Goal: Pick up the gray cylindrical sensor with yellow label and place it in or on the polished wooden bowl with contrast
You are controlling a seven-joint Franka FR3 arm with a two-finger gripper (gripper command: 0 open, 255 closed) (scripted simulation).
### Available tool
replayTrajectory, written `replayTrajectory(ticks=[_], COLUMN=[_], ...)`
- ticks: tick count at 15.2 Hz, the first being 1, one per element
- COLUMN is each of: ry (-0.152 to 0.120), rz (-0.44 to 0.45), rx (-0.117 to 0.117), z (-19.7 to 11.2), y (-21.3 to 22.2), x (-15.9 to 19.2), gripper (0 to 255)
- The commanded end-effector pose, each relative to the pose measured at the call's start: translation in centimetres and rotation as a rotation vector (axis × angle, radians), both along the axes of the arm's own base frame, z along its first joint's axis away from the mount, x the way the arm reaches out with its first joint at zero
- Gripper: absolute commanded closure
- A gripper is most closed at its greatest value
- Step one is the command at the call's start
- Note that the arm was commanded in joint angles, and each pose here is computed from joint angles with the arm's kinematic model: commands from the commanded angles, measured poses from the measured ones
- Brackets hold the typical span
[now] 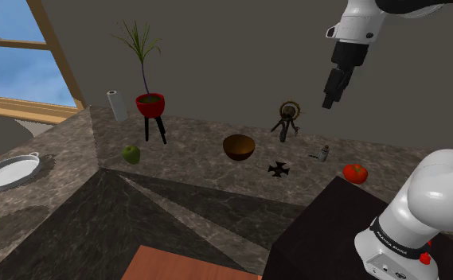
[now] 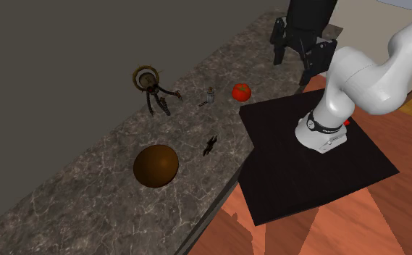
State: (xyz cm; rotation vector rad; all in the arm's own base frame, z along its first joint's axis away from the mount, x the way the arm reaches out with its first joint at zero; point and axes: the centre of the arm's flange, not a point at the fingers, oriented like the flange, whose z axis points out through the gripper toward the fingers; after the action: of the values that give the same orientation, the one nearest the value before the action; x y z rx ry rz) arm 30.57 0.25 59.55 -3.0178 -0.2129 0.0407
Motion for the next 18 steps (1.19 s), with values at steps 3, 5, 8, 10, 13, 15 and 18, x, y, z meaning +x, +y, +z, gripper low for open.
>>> replayTrajectory(ticks=[3,5,8,10,13,15,18], ry=[0.005,0.01,0.017,0.022,0.029,0.034,0.041], rz=[0.004,0.008,0.014,0.019,0.025,0.029,0.035], rx=[-0.001,-0.002,-0.003,-0.004,-0.006,-0.006,-0.008], z=[-1.9,-3.9,-6.8,-8.8,-11.7,-13.7,-16.6], y=[-1.7,-3.4,-5.9,-7.6,-10.1,-11.7,-14.3], x=[0.6,1.3,2.2,2.8,3.7,4.3,5.3], gripper=[0,0,0,0,0,0,0])
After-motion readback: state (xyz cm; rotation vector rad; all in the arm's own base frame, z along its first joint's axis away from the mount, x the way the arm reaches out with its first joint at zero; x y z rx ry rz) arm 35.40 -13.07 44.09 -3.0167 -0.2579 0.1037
